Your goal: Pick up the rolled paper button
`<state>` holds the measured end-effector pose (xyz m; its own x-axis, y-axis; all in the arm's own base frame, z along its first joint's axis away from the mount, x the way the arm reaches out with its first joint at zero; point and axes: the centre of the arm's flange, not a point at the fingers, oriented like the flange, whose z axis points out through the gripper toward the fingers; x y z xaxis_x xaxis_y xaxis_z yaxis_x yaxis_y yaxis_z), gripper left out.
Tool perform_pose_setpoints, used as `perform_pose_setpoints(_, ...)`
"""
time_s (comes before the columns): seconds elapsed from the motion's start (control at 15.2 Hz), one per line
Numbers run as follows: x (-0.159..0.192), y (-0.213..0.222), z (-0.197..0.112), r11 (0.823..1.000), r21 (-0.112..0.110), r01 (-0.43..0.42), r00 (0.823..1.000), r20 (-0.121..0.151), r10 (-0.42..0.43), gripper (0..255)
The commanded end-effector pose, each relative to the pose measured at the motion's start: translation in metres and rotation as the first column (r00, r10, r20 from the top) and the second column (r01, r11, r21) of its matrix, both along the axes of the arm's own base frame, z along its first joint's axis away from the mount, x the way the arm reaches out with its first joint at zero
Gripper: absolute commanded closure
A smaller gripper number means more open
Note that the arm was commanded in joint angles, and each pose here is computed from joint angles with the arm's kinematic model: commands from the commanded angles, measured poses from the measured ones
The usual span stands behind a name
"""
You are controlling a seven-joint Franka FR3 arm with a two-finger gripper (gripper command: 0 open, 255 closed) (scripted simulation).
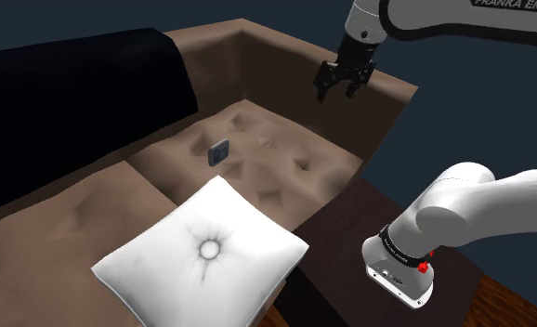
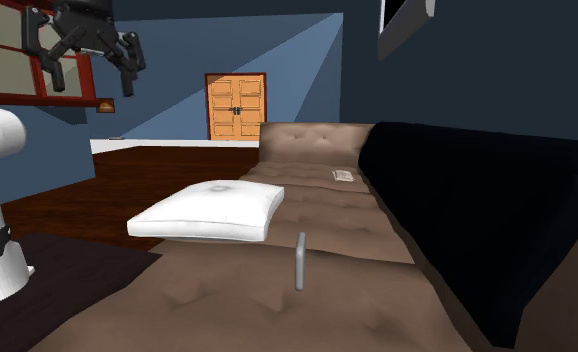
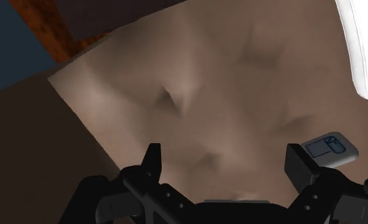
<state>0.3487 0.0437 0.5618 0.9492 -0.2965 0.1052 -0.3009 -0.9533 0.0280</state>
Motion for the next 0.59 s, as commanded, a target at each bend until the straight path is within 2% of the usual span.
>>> perform_pose_setpoints(0.0, 0.012, 0.018, -0.016, 0.999, 0.005, 0.038, 0.999, -0.003, -0.038, 0)
perform_pose_setpoints(0.53, 0.067, 0.081, -0.082, 0.984, 0.02, 0.18, 0.984, -0.021, -0.179, 0)
